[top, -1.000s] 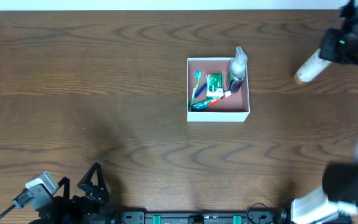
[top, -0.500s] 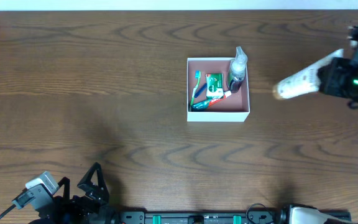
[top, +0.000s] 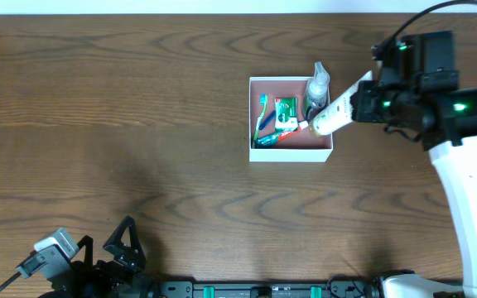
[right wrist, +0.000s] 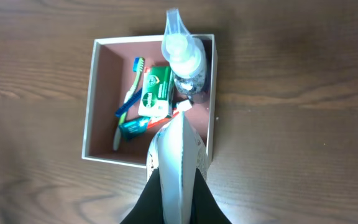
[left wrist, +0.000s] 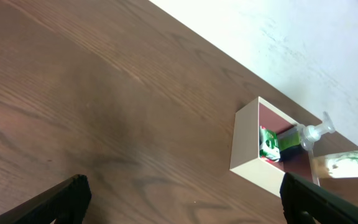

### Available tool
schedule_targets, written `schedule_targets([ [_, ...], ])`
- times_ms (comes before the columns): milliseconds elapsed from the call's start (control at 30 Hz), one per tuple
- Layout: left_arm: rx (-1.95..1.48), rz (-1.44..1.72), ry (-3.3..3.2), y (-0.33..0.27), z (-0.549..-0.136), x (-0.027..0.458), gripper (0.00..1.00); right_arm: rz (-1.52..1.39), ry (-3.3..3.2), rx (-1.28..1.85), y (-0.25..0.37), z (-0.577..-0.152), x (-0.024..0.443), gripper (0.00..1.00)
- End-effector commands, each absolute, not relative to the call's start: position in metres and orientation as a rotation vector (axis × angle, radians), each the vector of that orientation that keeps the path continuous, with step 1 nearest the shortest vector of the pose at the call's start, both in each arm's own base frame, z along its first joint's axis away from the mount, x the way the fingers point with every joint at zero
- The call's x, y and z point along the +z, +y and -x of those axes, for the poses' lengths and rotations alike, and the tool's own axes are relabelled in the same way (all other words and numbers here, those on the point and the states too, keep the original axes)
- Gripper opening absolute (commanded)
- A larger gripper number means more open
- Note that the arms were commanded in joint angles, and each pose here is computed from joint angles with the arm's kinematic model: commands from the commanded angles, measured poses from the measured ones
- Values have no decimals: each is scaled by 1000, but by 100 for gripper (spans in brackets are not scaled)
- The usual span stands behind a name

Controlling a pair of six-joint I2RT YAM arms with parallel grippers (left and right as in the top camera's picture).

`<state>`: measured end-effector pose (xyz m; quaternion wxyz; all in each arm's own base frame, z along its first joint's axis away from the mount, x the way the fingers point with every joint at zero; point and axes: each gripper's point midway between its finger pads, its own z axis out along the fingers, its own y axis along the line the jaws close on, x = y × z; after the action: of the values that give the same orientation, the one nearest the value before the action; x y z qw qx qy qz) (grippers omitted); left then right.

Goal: Pack container
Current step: 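Carry the cream tube left and lower it into the box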

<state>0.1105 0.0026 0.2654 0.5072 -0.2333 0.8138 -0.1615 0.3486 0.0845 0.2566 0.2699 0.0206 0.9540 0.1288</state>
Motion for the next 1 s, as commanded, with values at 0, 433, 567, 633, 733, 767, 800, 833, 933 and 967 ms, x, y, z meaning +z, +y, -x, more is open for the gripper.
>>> schedule_targets([
  [0,-390,570,1956,3,-110,266,98,-54,2555,259,89,-349,249,2],
  [433,-390,570,1956,3,-110,266,98,43,2587,187,114,-353,206,1],
  [567,-390,570,1955,3,-110,266,98,27,2621,104,106,-358,191,1],
  [633,-390,570,1955,3,-110,266,98,28,2638,92,106,-360,183,1],
  [733,-390,570,1955,3,-110,266,98,30,2663,82,107,-363,173,1],
  [767,-390,570,1955,3,-110,266,98,31,2671,79,107,-364,170,1],
  [800,-390,570,1956,3,-110,266,98,31,2678,77,108,-365,167,1],
  [833,-390,570,1955,3,-110,266,98,32,2685,74,108,-365,164,1],
  [933,-390,570,1955,3,-110,266,98,35,2704,66,109,-368,155,1],
  [967,-390,570,1955,3,-110,266,98,35,2708,65,110,-369,153,1],
])
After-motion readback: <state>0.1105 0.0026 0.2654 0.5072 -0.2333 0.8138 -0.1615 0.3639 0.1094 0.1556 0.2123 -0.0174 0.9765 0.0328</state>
